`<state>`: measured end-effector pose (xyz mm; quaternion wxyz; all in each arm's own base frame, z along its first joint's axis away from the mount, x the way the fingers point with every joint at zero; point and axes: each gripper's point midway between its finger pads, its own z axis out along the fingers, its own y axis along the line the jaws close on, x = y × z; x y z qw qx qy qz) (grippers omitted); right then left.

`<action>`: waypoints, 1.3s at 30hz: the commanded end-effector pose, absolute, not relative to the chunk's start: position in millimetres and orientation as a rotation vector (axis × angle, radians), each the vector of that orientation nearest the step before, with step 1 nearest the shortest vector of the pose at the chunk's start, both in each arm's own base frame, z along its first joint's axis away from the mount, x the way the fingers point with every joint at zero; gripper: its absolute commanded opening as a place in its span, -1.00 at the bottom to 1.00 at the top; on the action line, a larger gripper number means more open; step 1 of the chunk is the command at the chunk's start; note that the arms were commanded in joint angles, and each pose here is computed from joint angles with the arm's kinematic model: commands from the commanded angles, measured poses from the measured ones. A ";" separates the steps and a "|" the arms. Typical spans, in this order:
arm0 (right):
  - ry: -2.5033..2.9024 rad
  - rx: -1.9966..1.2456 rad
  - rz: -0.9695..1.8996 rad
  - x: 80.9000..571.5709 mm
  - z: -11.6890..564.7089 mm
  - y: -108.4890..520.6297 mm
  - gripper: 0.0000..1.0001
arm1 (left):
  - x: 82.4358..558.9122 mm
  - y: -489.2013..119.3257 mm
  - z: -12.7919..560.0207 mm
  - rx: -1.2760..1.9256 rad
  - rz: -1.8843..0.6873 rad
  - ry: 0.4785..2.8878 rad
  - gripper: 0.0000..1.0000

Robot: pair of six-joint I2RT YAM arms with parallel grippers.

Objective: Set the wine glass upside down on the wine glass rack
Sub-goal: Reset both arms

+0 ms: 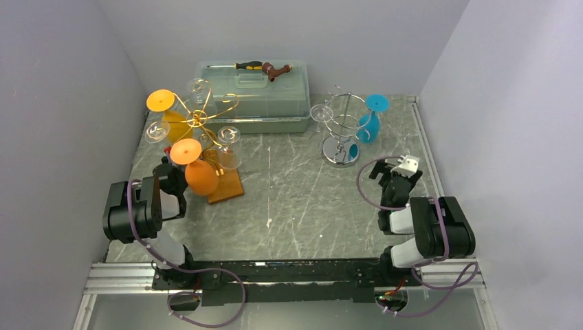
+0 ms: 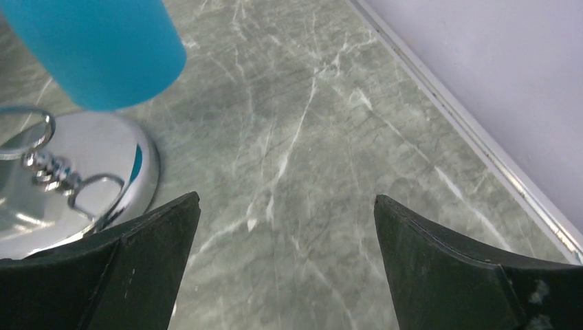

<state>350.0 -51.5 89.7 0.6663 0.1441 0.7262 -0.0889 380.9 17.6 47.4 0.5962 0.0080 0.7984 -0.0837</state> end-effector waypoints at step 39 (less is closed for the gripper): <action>1.683 0.234 -0.150 372.6 94.5 -37.4 0.99 | 395.1 21.1 59.1 0.035 -0.141 1.828 0.99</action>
